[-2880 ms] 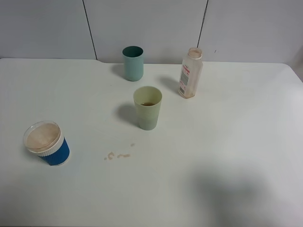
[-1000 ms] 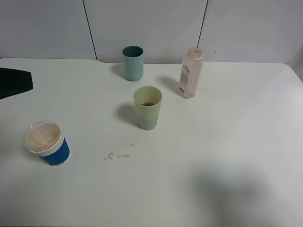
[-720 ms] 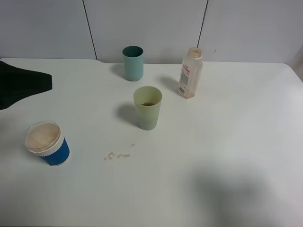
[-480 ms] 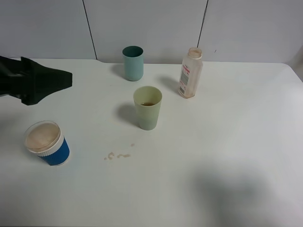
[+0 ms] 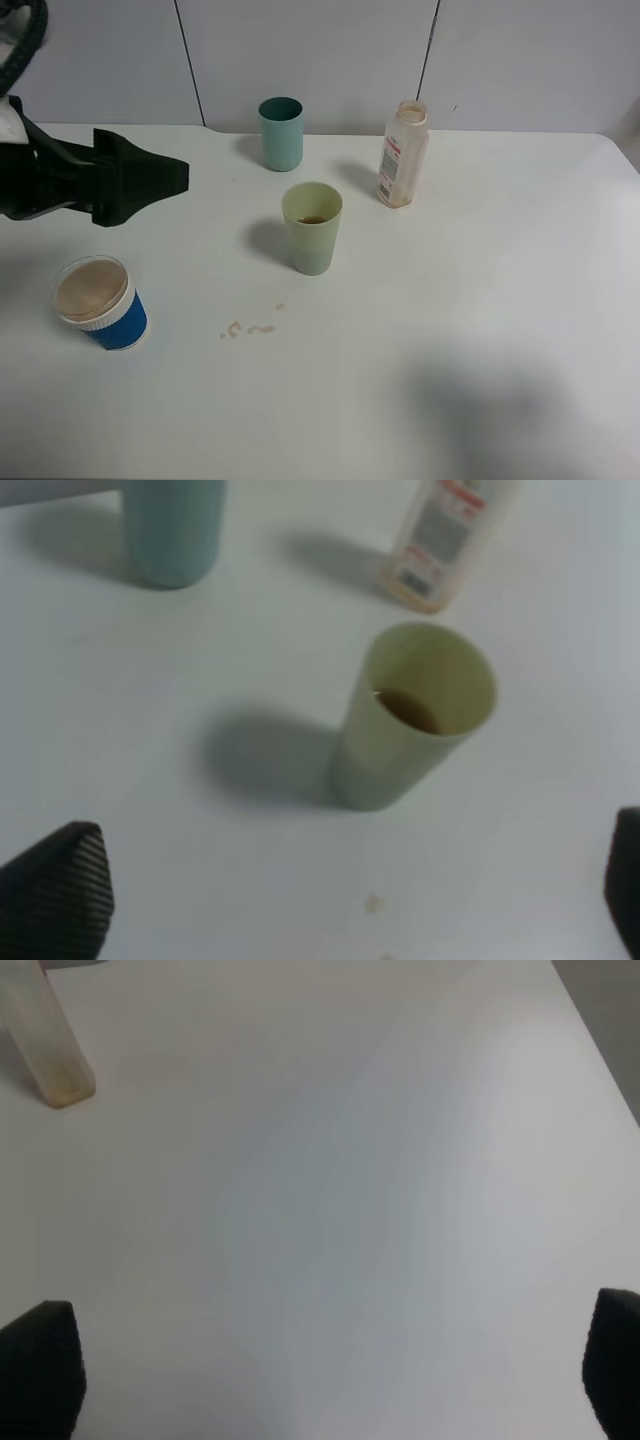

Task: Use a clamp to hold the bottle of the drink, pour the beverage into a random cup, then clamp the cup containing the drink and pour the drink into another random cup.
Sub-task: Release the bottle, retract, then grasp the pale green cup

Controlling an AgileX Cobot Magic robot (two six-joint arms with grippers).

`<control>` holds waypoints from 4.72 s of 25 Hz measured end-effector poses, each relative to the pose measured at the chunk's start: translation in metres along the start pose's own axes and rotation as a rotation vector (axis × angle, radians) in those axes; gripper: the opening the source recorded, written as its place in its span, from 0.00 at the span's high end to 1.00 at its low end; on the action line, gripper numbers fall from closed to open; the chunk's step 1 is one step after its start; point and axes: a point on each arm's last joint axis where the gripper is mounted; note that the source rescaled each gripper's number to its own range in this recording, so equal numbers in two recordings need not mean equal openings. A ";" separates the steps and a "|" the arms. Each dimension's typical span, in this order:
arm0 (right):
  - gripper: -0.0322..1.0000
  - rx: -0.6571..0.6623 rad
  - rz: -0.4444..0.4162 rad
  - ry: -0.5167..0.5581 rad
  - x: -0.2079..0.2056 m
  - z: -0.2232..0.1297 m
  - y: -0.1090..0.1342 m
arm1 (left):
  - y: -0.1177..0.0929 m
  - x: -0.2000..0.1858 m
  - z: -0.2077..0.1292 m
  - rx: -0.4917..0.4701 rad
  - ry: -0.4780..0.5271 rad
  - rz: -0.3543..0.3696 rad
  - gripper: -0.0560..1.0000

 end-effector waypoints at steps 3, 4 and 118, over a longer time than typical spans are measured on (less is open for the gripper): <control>0.00 0.000 0.000 0.000 0.000 0.000 0.000 | -0.008 0.007 -0.001 0.003 -0.009 -0.030 0.00; 0.00 0.000 0.000 0.000 0.000 0.000 0.000 | -0.011 0.010 -0.002 0.006 -0.009 -0.039 0.00; 0.00 0.001 -0.001 0.000 0.000 0.000 0.000 | 0.003 0.174 -0.148 0.146 -0.115 -0.042 0.00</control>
Point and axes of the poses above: a point on each arm's last joint axis where the gripper is mounted, x pointing out along that axis toward the gripper, y along the wrist's bending axis when the last joint is at zero, z = x × y, and after that the axes turned 6 degrees about -x, right-handed
